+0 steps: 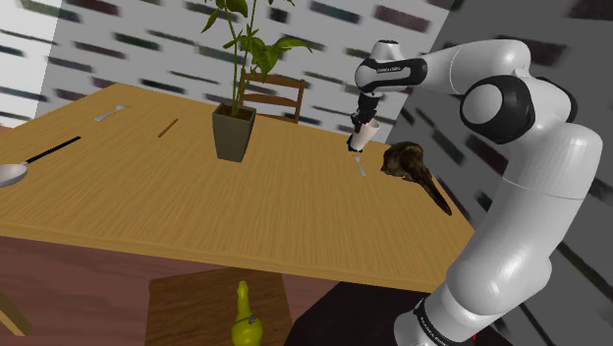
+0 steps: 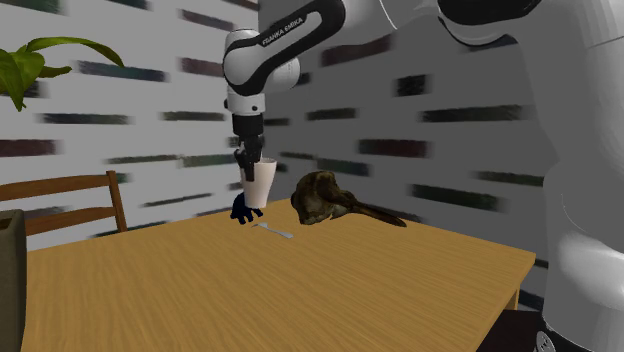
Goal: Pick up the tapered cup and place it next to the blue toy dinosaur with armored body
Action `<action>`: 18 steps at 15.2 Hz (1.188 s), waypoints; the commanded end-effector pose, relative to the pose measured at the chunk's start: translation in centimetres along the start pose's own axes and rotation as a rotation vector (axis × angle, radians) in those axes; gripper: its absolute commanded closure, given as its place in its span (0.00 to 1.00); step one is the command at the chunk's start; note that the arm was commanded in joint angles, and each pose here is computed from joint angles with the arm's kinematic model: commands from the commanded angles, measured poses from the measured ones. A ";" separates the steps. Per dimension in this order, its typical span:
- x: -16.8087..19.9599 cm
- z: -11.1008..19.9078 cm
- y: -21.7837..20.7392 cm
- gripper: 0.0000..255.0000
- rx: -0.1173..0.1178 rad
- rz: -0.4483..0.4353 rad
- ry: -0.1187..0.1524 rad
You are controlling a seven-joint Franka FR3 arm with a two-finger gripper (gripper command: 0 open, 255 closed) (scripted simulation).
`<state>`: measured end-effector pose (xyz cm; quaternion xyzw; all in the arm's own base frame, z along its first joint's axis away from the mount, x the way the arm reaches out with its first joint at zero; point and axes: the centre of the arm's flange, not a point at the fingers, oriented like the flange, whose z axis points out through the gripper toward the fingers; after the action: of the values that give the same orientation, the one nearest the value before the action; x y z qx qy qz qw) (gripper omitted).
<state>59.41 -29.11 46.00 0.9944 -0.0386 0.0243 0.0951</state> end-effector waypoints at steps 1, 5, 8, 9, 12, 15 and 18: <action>0.0 1.0 -0.2 1.00 0.000 0.000 0.001; -0.1 3.1 -0.6 1.00 0.000 0.000 0.001; -0.2 4.6 -0.9 1.00 0.000 0.000 0.001; -0.3 5.1 -1.0 1.00 0.000 0.000 0.001; -0.3 6.7 -1.3 1.00 0.000 0.000 0.001; -0.4 8.2 -1.6 1.00 0.000 0.000 0.001; -0.5 8.7 -1.7 1.00 0.000 0.000 0.001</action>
<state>59.52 -28.97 37.33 0.9944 -0.0378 0.0257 0.0951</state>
